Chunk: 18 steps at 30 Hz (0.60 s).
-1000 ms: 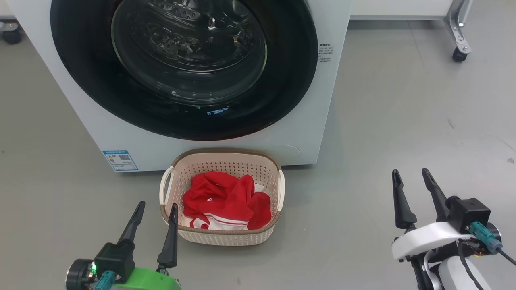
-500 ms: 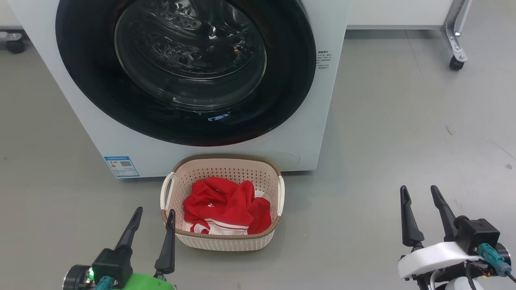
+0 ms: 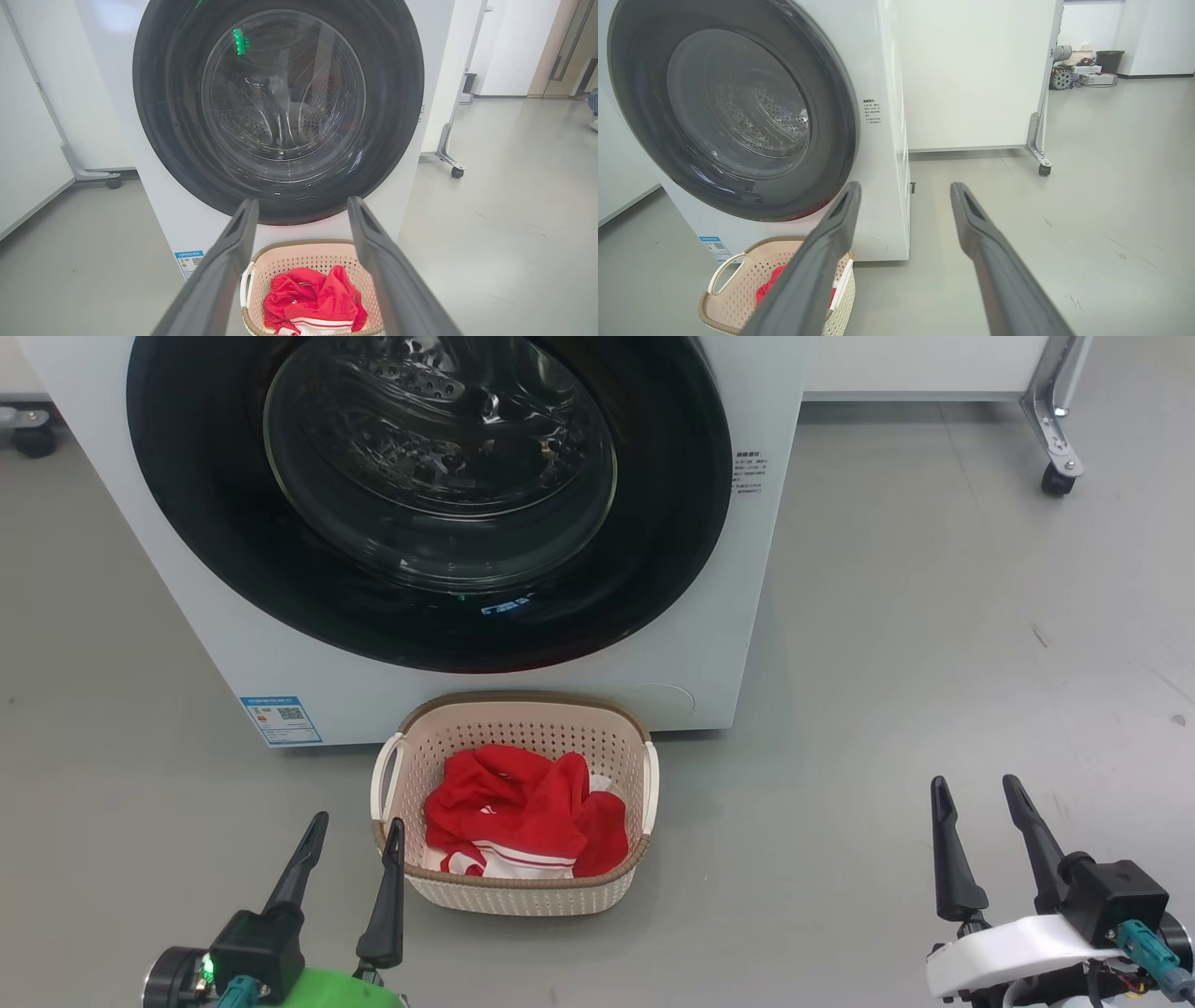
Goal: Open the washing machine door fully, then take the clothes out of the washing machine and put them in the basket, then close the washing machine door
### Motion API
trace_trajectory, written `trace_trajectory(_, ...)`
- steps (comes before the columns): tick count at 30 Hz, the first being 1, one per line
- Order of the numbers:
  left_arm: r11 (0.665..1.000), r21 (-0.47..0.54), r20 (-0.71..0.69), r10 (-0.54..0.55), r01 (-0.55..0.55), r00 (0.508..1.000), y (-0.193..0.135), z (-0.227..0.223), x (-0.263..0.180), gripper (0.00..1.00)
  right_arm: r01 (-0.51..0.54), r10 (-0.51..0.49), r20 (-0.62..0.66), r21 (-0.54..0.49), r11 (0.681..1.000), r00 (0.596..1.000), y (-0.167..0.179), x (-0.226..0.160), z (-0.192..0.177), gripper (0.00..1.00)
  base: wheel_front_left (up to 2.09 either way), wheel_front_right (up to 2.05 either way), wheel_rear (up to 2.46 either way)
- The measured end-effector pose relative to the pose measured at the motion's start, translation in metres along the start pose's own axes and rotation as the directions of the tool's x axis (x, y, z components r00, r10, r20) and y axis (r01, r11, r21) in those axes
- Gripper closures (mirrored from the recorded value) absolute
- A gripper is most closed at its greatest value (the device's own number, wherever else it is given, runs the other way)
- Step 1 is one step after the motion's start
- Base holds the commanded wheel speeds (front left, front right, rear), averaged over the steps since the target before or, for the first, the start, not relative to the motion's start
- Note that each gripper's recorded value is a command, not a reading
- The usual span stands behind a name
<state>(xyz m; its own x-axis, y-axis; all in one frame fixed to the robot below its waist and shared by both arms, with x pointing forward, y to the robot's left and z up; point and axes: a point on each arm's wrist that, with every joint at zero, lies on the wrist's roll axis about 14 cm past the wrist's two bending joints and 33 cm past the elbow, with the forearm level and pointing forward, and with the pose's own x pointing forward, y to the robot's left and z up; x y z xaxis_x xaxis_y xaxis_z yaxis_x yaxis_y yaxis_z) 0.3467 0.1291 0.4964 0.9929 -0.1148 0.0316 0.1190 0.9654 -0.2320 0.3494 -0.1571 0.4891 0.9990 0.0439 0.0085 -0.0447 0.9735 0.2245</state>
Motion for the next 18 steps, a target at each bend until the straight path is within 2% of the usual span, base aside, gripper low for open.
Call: trace_trajectory(18,1.0,0.0,0.004,0.013,-0.013,1.0,0.0022,0.0014,-0.0009,0.0,-0.002,0.002,0.002,-0.009,1.0,1.0,0.0004,-0.0021,0.0059,0.0,0.0,0.0,0.0)
